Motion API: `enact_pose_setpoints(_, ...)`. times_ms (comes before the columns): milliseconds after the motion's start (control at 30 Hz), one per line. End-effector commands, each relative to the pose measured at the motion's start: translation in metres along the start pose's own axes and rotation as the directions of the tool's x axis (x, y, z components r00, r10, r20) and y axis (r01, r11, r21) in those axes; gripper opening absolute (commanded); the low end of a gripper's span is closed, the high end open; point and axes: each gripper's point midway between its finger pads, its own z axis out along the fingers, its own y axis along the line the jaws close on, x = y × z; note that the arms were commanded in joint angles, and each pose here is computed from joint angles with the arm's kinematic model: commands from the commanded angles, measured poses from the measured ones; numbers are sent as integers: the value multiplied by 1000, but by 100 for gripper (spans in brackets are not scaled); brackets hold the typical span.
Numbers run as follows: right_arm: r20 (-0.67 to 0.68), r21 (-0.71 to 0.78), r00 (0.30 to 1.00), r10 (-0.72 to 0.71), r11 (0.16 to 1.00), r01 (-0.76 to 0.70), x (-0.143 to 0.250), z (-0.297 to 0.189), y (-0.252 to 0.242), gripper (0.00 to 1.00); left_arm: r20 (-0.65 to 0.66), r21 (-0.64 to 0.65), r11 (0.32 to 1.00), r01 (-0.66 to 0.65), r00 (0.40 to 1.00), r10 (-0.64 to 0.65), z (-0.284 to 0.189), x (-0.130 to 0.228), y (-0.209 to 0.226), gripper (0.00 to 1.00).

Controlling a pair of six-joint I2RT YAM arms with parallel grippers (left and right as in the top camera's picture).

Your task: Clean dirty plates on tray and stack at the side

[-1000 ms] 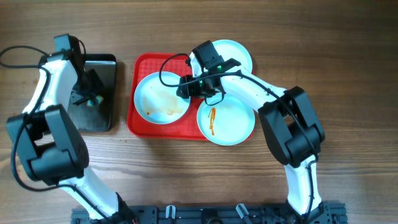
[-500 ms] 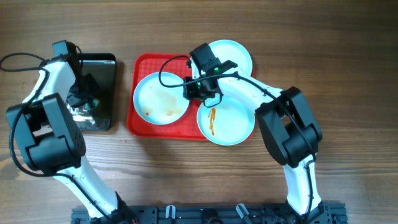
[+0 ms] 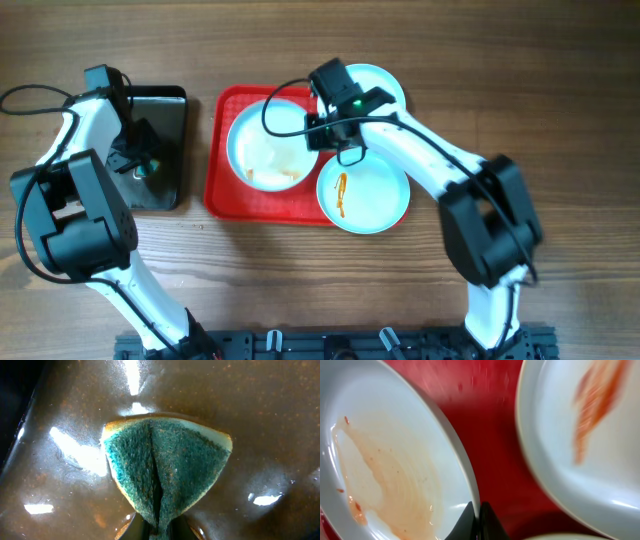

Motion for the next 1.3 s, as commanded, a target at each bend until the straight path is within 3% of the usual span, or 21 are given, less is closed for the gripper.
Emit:
enact_pose_setpoints(0,211,197,968,-135,976,93,-42,-56,-8,4,-82,-29,999,-16,997,13,26,18,6,4)
enact_pose_setpoints(233,266,473,909,-319,865,165,-47,-78,-7,4,-83,-27,1000,-5,997,3,26,18,6,4)
enact_pose_setpoints(400,286,587,870,-402,791,172,-48,-91,1,4,-83,-27,1000,-5,997,3,26,18,6,4)
enact_pose_setpoints(500,302,703,798,-521,687,183,-56,-111,16,4,-83,-28,1000,-5,997,3,26,18,6,4)
enact_pose_setpoints(633,329,852,686,-649,517,81,-65,-156,44,4,-83,-27,1000,-5,997,3,26,18,6,4)
enact_pose_setpoints(833,359,902,639,-681,429,-49,-58,-190,64,4,-82,-27,1000,-5,997,3,26,18,6,4)
enact_pose_setpoints(1067,387,875,635,-669,483,-26,-58,-181,68,4,-84,-28,1000,-6,996,4,26,18,6,4)
enact_pose_setpoints(1167,360,812,647,-672,568,138,-51,-149,79,4,-88,-30,1000,-7,996,5,21,17,6,4)
enact_pose_setpoints(1267,327,619,744,-582,727,296,-28,-100,80,4,-88,-30,1000,-7,996,4,-7,8,7,4)
